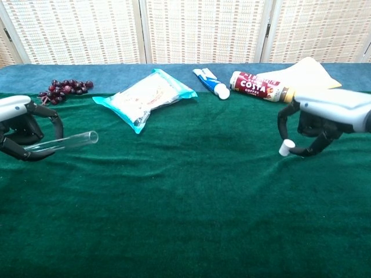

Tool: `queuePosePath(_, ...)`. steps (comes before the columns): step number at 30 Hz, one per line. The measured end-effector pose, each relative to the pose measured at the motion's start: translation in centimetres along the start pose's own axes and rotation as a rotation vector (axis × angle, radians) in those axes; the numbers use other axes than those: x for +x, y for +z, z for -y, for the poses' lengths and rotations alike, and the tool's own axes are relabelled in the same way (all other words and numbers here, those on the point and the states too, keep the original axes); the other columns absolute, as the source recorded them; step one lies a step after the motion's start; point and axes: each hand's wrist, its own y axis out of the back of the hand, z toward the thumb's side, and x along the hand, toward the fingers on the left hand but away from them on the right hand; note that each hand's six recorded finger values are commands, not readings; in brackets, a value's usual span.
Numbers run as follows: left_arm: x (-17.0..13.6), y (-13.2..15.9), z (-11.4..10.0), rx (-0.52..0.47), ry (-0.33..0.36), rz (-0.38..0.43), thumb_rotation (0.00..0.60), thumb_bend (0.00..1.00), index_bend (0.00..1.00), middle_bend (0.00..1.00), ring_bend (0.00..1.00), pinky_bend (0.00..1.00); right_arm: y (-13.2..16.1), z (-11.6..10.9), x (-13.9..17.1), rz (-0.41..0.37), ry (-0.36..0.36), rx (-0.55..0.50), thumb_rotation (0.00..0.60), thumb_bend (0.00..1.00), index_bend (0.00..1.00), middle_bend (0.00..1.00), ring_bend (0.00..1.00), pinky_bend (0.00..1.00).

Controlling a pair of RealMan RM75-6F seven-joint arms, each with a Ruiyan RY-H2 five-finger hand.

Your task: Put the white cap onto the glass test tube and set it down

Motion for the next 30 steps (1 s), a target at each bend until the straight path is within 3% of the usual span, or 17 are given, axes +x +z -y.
queuePosePath(9, 1.0, 1.9, -0.3, -0.177, -0.015, 0.029, 0.6, 0.47, 0.64, 1.0, 0.93, 0.93, 5.1, -7.2, 1.1, -0.168, -0.098, -0.225, 0.6, 0.6, 0.71, 1.0, 1.0, 1.0)
queuePosePath(12, 1.3, 2.6, -0.4, -0.235, -0.025, 0.038, 0.6, 0.47, 0.64, 1.0, 0.93, 0.93, 7.0, -8.6, 1.0, -0.23, -0.111, -0.263, 0.6, 0.6, 0.71, 1.0, 1.0, 1.0)
queuePosePath(21, 2.3, 4.7, -0.8, -0.343, -0.04, 0.067, 0.6, 0.47, 0.64, 1.0, 0.93, 0.93, 11.0, -9.2, 0.4, -0.333, -0.125, -0.305, 0.6, 0.6, 0.72, 1.0, 1.0, 1.0)
queuePosePath(30, 3.0, 6.3, -0.9, -0.424, -0.051, 0.087, 0.6, 0.47, 0.64, 1.0, 0.93, 0.93, 13.6, -9.7, -0.4, -0.382, -0.172, -0.33, 0.6, 0.6, 0.73, 1.0, 1.0, 1.0)
